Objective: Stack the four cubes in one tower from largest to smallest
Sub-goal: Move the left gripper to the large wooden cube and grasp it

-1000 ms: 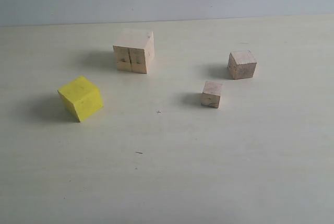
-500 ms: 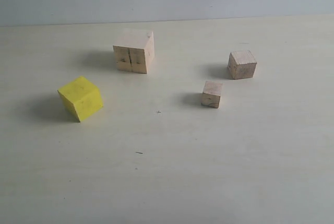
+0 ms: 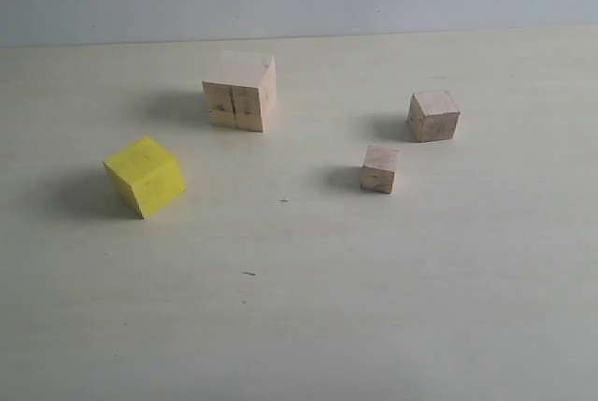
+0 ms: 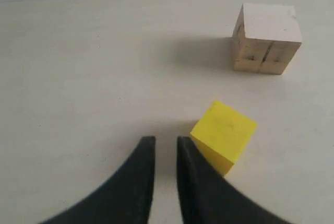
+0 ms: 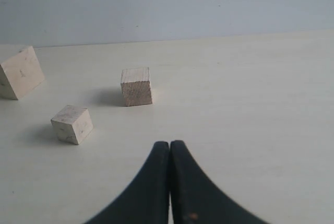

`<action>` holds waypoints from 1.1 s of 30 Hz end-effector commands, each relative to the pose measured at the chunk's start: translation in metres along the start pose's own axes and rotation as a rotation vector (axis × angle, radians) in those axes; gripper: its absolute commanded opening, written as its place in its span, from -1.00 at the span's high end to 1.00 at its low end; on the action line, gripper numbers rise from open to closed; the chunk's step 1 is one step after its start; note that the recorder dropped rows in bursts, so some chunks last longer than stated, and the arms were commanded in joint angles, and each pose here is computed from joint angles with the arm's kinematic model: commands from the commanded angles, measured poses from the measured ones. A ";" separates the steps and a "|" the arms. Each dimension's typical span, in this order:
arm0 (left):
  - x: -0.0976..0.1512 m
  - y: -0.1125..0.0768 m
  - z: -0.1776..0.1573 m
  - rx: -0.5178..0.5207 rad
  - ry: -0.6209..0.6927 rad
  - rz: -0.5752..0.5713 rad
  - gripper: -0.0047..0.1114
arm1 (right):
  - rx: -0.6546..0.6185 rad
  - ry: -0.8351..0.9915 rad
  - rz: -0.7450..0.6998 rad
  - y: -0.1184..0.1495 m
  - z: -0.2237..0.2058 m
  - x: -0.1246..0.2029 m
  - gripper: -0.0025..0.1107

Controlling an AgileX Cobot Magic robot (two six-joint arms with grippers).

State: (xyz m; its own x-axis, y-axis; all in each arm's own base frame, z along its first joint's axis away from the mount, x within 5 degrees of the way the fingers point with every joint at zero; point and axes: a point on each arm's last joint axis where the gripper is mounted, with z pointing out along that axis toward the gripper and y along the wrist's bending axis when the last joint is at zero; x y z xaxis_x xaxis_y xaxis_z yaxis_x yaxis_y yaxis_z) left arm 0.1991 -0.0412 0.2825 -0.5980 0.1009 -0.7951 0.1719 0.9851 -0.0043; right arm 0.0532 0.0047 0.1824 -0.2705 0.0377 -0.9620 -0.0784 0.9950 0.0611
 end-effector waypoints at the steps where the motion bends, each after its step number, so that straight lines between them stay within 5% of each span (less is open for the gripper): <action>1: -0.017 -0.008 0.022 0.022 0.057 0.026 -0.19 | 0.002 -0.013 0.001 0.000 0.000 0.000 0.96; 4: -0.029 -0.014 0.035 0.031 0.109 0.048 -0.85 | 0.002 -0.013 0.001 0.000 0.000 0.000 0.96; 5: -0.036 -0.018 0.046 0.032 0.168 0.072 -0.89 | 0.002 -0.013 0.001 0.000 0.000 0.000 0.96; 10: -0.062 -0.032 0.082 0.043 0.289 0.103 -0.89 | 0.002 -0.013 0.001 0.000 0.000 0.000 0.96; 16: -0.095 -0.081 0.135 0.115 0.298 0.190 -0.89 | 0.002 -0.013 0.001 0.000 0.000 0.000 0.96; 21: -0.113 -0.099 0.184 0.124 0.342 0.185 -0.89 | 0.002 -0.013 0.001 0.000 0.000 0.000 0.96; 33: -0.114 -0.130 0.246 0.178 0.359 0.200 -0.89 | 0.002 -0.013 0.001 0.000 0.000 0.000 0.96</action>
State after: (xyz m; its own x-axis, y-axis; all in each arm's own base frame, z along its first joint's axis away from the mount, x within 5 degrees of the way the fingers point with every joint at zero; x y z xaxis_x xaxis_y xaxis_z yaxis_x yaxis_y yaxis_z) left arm 0.4341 -0.2076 0.2279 -0.7727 0.3505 -0.5293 0.4120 0.9112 0.0018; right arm 0.0532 0.0047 0.1824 -0.2705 0.0377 -0.9620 -0.0784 0.9950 0.0611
